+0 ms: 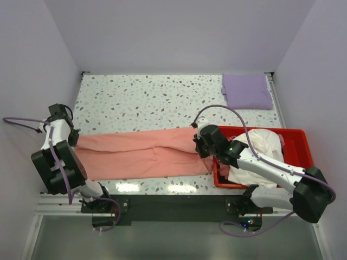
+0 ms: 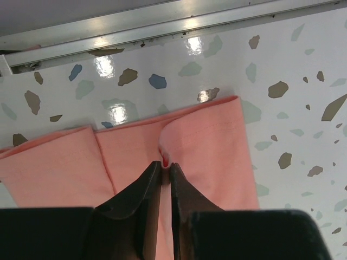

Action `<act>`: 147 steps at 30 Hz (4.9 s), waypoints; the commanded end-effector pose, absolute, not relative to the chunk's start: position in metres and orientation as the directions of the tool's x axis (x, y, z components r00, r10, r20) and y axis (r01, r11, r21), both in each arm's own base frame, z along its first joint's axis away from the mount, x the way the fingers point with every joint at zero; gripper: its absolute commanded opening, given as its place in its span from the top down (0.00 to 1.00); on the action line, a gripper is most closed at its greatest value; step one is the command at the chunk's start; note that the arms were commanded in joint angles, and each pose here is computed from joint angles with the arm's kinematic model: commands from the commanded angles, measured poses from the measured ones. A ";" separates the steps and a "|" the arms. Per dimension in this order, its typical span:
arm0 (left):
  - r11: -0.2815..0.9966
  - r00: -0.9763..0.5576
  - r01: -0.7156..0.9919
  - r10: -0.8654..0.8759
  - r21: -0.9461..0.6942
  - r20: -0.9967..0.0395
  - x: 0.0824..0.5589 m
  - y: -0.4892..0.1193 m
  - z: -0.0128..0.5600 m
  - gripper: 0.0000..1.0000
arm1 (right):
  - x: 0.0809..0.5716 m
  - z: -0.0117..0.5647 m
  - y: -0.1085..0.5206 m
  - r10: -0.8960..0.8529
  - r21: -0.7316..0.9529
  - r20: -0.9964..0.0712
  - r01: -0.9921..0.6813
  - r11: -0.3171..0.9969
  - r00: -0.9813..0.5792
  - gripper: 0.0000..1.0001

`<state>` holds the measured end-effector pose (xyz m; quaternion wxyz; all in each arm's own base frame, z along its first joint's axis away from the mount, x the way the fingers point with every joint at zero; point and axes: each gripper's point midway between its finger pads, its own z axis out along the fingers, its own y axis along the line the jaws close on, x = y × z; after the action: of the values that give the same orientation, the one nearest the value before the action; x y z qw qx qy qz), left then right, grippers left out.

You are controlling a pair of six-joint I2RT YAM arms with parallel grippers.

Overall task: Fold and stack the t-shirts
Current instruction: Fold the tshirt

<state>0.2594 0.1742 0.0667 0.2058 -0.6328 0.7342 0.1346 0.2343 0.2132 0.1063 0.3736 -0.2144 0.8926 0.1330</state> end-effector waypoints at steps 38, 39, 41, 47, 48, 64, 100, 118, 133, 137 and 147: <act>0.480 -0.375 -0.861 -0.824 -0.170 -0.425 0.283 0.089 0.038 0.00 | 0.255 0.088 0.325 -0.320 0.226 -0.594 -0.535 0.814 -0.738 0.01; 0.480 -0.378 -0.861 -0.824 -0.167 -0.422 0.283 0.089 0.036 0.00 | 0.260 0.084 0.325 -0.317 0.224 -0.591 -0.528 0.819 -0.742 0.01; 0.483 -0.382 -0.860 -0.824 -0.166 -0.418 0.281 0.088 0.032 0.00 | 0.268 0.076 0.333 -0.330 0.214 -0.585 -0.533 0.818 -0.741 0.01; 0.486 -0.388 -0.860 -0.822 -0.157 -0.418 0.279 0.089 0.029 0.00 | 0.286 0.066 0.346 -0.310 0.225 -0.601 -0.528 0.819 -0.737 0.01; 0.486 -0.386 -0.859 -0.821 -0.161 -0.419 0.280 0.089 0.030 0.00 | 0.290 0.061 0.345 -0.306 0.224 -0.595 -0.519 0.825 -0.743 0.04; 0.488 -0.384 -0.859 -0.816 -0.157 -0.432 0.281 0.091 0.033 0.00 | 0.306 0.046 0.335 -0.339 0.166 -0.591 -0.522 0.837 -0.732 0.65; 0.512 -0.392 -0.833 -0.813 -0.207 -0.431 0.288 0.085 0.039 0.00 | 0.192 0.064 0.422 -0.177 0.478 -0.514 -0.452 0.753 -0.839 0.21; 0.518 -0.392 -0.827 -0.810 -0.218 -0.437 0.289 0.084 0.041 0.00 | 0.184 0.095 0.349 -0.194 0.293 -0.567 -0.417 0.860 -0.801 0.01; 0.570 -0.433 -0.765 -0.800 -0.300 -0.414 0.294 0.059 0.043 0.00 | 0.225 0.016 0.272 0.001 0.379 -0.374 -0.151 0.913 -0.928 0.01; 0.584 -0.444 -0.759 -0.788 -0.289 -0.425 0.294 0.054 0.043 0.00 | 0.254 -0.002 0.261 -0.009 0.357 -0.343 -0.139 0.924 -0.939 0.01; 0.625 -0.490 -0.723 -0.764 -0.294 -0.421 0.288 0.024 0.048 0.00 | 0.365 -0.018 0.256 -0.058 0.301 -0.293 -0.149 0.942 -0.954 0.01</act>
<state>0.2863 0.0371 0.0364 0.2419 -0.4450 0.8618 -0.0288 0.3620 0.2942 0.0357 0.2088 -0.0344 0.9491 0.2331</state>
